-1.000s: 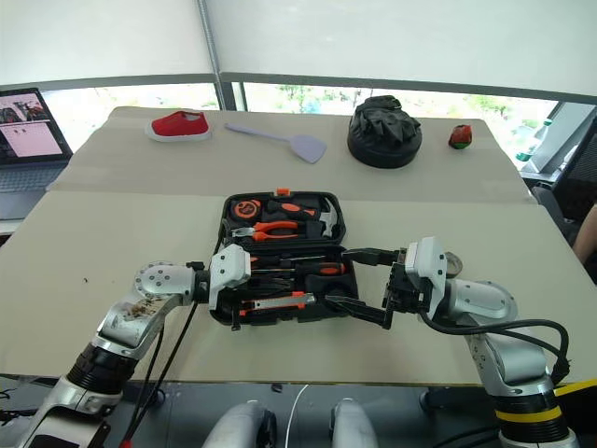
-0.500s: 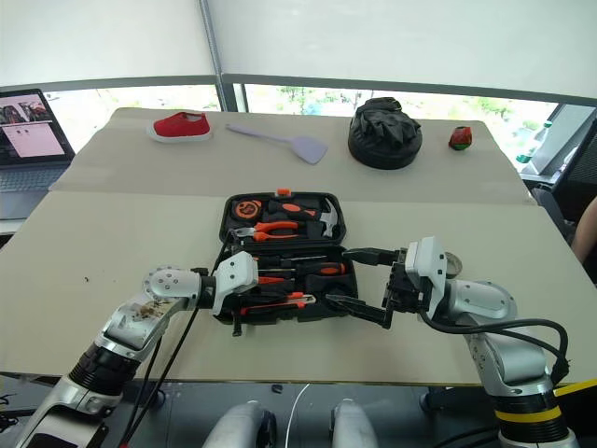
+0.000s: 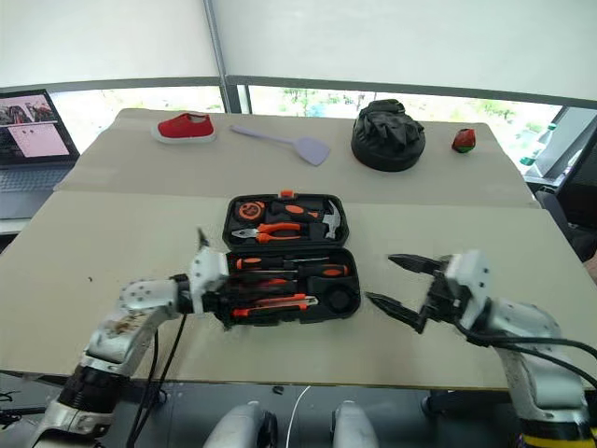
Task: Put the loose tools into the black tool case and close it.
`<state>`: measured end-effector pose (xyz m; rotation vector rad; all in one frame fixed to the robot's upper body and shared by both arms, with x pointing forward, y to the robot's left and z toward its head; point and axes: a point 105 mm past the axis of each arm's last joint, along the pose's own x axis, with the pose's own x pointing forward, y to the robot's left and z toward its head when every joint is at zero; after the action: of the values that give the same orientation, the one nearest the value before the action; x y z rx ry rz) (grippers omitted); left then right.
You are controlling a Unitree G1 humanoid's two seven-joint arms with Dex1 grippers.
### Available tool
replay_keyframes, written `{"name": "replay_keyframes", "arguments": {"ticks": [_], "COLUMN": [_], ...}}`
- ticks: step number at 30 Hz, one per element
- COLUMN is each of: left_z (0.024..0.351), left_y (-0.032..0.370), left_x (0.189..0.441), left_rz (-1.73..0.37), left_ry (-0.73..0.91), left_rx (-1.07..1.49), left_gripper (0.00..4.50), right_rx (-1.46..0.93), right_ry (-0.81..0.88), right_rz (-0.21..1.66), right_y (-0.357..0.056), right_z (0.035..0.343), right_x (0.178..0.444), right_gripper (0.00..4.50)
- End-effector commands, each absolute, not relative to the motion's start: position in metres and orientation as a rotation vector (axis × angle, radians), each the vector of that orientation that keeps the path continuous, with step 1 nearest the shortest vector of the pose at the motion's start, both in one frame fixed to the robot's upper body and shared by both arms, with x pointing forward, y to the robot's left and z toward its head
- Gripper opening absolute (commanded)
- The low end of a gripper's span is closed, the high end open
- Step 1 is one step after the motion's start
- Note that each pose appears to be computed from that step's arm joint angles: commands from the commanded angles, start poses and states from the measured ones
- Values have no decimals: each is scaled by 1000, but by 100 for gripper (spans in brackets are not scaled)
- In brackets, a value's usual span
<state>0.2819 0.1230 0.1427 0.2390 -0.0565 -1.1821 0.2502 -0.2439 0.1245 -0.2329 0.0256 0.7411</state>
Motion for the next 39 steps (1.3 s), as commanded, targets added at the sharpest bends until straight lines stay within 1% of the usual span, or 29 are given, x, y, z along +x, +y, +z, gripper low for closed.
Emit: {"name": "replay_keyframes", "arguments": {"ticks": [1, 5, 6, 8, 10, 13, 16, 18, 20, 21, 24, 27, 28, 30, 31, 34, 35, 37, 38, 39], "left_z": [170, 172, 169, 162, 163, 172, 170, 170, 171, 173, 179, 176, 174, 173, 173, 174, 175, 175, 175, 175], "left_y": [146, 176, 185, 200, 208, 196, 173, 162, 154, 148, 139, 138, 139, 141, 143, 143, 143, 141, 141, 140], "left_x": [263, 253, 251, 245, 245, 243, 233, 234, 236, 239, 246, 243, 241, 238, 237, 236, 236, 235, 235, 235], "left_rz": [-1177, -1106, -1092, -1093, -1100, -1173, -1329, -1363, -1380, -1383, -1371, -1379, -1380, -1377, -1374, -1368, -1367, -1367, -1368, -1369], "left_ry": [-170, -190, -183, -147, -135, -165, -119, -131, -146, -165, -215, -201, -193, -185, -181, -181, -183, -187, -187, -188], "left_rx": [113, 76, 99, 154, 170, 175, 167, 199, 203, 202, 202, 213, 219, 226, 236, 245, 244, 245, 245, 247], "left_gripper": [280, 426, 447, 447, 447, 447, 447, 447, 447, 447, 447, 447, 447, 450, 450, 450, 450, 450, 450, 450], "right_rx": [-302, -322, -325, -331, -352, -394, -455, -489, -527, -544, -503, -575, -636, -656, -637, -619, -627, -644, -649, -651], "right_ry": [2, 76, 88, 88, 87, 100, 241, 334, 403, 435, 502, 640, 616, 599, 628, 689, 682, 673, 662, 658], "right_rz": [513, 432, 428, 415, 429, 492, 634, 691, 679, 675, 677, 686, 665, 645, 656, 693, 691, 700, 694, 697], "right_y": [-292, -312, -313, -314, -312, -307, -297, -295, -301, -302, -298, -306, -308, -308, -306, -303, -302, -301, -301, -301], "right_z": [124, 104, 101, 101, 105, 116, 121, 122, 122, 121, 118, 101, 103, 106, 106, 105, 106, 109, 111, 113], "right_x": [232, 210, 206, 204, 211, 230, 256, 269, 281, 290, 314, 321, 332, 343, 344, 343, 345, 348, 351, 353], "right_gripper": [450, 450, 450, 450, 450, 450, 450, 450, 450, 450, 450, 450, 450, 399, 379, 269, 248, 182, 137, 102]}}
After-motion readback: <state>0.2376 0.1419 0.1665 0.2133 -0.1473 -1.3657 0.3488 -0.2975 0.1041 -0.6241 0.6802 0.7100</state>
